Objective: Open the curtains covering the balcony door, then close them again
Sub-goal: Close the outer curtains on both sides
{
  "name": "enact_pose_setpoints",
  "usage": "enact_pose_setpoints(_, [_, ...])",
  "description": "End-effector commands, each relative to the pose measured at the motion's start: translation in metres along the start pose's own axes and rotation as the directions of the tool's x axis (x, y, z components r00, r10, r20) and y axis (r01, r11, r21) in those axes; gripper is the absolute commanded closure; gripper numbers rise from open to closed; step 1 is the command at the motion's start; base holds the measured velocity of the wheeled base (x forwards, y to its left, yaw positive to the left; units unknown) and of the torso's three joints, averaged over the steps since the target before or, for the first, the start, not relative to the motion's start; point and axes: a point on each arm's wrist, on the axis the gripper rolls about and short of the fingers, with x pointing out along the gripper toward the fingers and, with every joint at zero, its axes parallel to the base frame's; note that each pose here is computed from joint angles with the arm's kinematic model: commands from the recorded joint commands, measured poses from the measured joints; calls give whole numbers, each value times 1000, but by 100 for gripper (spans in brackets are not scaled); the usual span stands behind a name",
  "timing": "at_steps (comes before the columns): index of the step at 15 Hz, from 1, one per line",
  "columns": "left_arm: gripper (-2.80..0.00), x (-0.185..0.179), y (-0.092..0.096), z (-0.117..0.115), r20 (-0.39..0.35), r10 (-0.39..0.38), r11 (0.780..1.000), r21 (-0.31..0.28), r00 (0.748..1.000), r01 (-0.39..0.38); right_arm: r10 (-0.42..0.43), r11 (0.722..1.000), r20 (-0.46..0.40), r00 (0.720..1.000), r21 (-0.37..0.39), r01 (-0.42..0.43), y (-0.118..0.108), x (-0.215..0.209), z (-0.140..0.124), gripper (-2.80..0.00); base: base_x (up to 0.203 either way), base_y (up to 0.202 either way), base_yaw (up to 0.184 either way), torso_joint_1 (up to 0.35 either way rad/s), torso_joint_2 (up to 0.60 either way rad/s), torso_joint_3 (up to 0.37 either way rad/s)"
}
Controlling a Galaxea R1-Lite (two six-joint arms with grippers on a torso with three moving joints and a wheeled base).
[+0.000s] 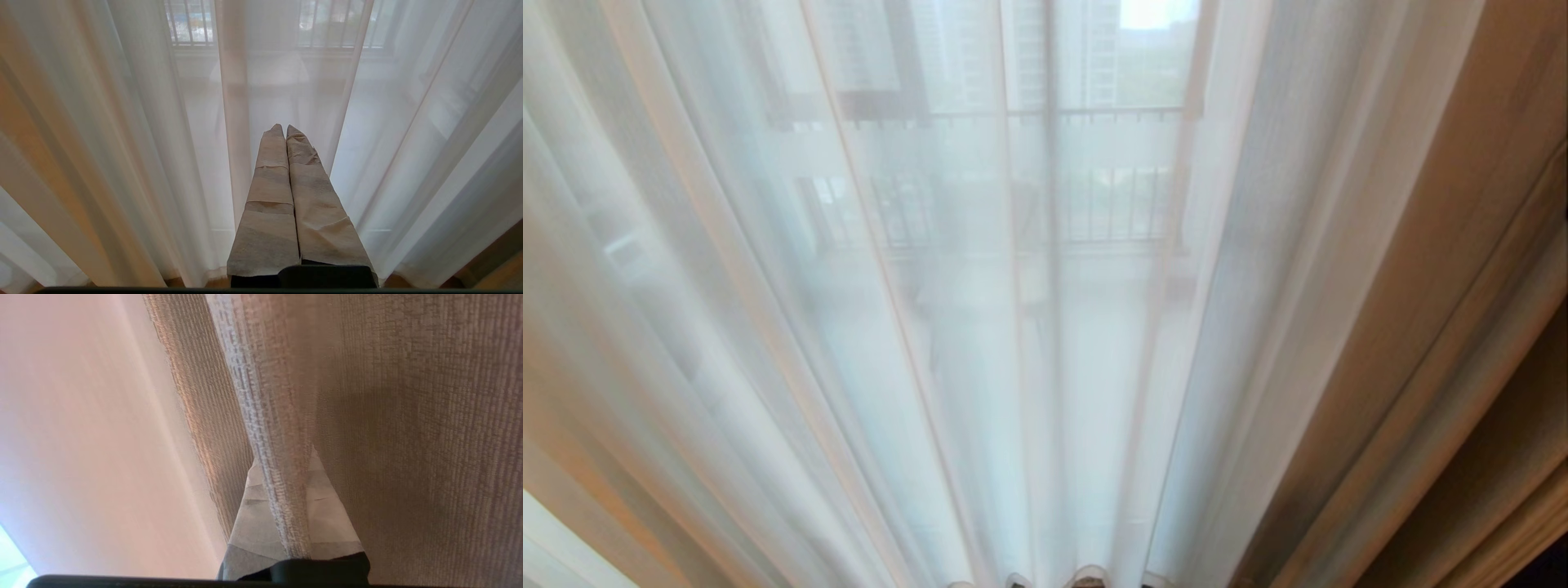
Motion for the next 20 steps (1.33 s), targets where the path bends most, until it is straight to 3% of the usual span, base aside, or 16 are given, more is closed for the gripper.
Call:
enact_pose_setpoints(1, [0, 0, 0, 0, 0, 0, 1000, -1, 1000, 0, 11, 1000, 33, 999, -3, -11, 5, -9, 15, 0, 0, 0, 0, 0, 0, 0])
enact_pose_setpoints(8, [0, 0, 0, 0, 0, 0, 1000, -1, 1000, 0, 179, 984, 54, 982, 0, -179, 38, -64, 55, 0, 0, 0, 0, 0, 0, 0])
enact_pose_setpoints(14, [0, 0, 0, 0, 0, 1, 1000, -1, 1000, -1, 414, 905, 67, 908, 73, -418, 100, -121, 69, 0, 0, 0, 0, 0, 0, 0])
enact_pose_setpoints(18, [0, 0, 0, 0, 1, 2, 1000, -1, 1000, -2, 517, 853, 32, 856, 67, -518, 129, -141, 56, 0, 0, 0, 0, 0, 0, 0])
enact_pose_setpoints(20, [0, 0, 0, 0, 0, 2, 1000, -1, 1000, -2, 536, 840, 31, 843, 82, -537, 146, -148, 53, 0, 0, 0, 0, 0, 0, 0])
